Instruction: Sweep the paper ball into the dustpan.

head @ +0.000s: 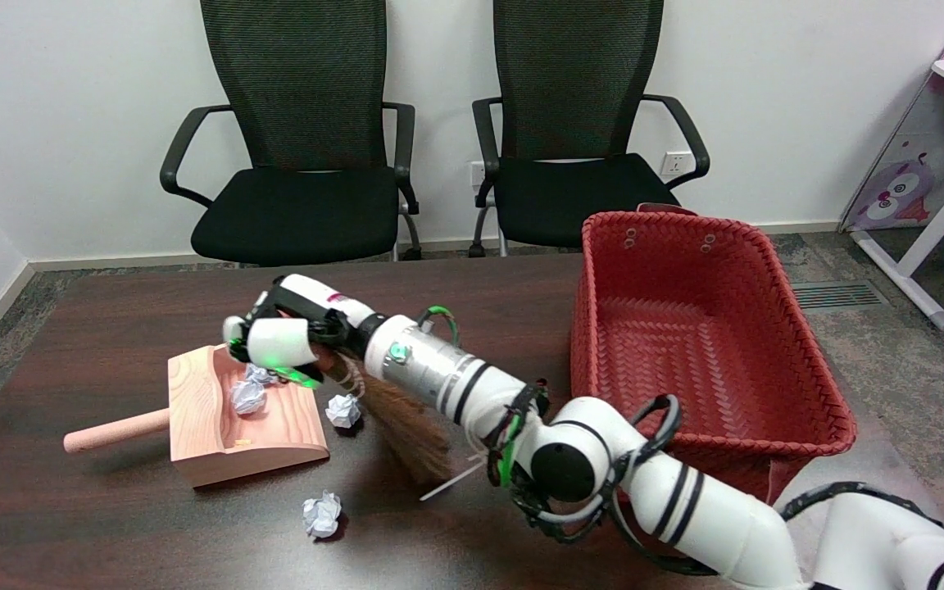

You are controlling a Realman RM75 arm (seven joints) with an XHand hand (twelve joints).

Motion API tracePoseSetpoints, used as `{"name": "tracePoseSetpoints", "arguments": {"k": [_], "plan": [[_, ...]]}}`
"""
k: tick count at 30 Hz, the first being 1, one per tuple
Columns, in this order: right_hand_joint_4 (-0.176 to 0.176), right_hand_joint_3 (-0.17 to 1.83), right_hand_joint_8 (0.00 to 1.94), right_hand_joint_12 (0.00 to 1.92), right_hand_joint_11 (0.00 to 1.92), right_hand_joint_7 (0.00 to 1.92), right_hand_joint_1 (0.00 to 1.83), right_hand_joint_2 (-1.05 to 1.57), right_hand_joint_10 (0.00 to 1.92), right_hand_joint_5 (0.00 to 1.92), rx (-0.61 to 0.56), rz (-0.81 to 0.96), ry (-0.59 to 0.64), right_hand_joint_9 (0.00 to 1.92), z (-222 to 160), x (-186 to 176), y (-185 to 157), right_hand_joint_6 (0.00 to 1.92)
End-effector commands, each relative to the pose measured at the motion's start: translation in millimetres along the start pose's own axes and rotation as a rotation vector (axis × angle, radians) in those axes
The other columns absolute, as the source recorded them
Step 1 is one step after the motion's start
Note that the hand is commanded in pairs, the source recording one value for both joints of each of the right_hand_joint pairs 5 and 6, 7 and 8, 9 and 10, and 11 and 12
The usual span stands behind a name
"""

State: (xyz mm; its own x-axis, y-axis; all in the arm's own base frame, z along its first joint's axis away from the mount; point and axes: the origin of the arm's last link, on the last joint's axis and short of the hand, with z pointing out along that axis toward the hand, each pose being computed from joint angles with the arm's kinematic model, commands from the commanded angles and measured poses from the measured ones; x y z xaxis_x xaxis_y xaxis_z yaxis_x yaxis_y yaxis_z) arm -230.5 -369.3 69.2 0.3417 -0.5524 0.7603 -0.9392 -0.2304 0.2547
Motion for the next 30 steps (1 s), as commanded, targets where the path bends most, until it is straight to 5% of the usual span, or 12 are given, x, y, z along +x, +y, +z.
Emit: {"name": "tracePoseSetpoints", "arguments": {"k": [1,14,30], "plan": [[-0.002,1.83,1.92,1.92,1.92,1.92,0.83,1.03,1.92,1.92,0.089,0.369,-0.035,1.92,60.4,-18.8,-38.8,1.92],[-0.003,1.83,1.92,1.92,1.92,1.92,0.79,0.98,1.92,1.92,0.204,0.634,-0.037,1.92,87.5,-8.8,-67.9,1.92],[-0.004,1.66,1.92,1.92,1.92,1.92,0.79,1.06,1.92,1.92,0.467,0.988,-0.008,1.92,54.6,25.2,-117.1,1.92]]}}
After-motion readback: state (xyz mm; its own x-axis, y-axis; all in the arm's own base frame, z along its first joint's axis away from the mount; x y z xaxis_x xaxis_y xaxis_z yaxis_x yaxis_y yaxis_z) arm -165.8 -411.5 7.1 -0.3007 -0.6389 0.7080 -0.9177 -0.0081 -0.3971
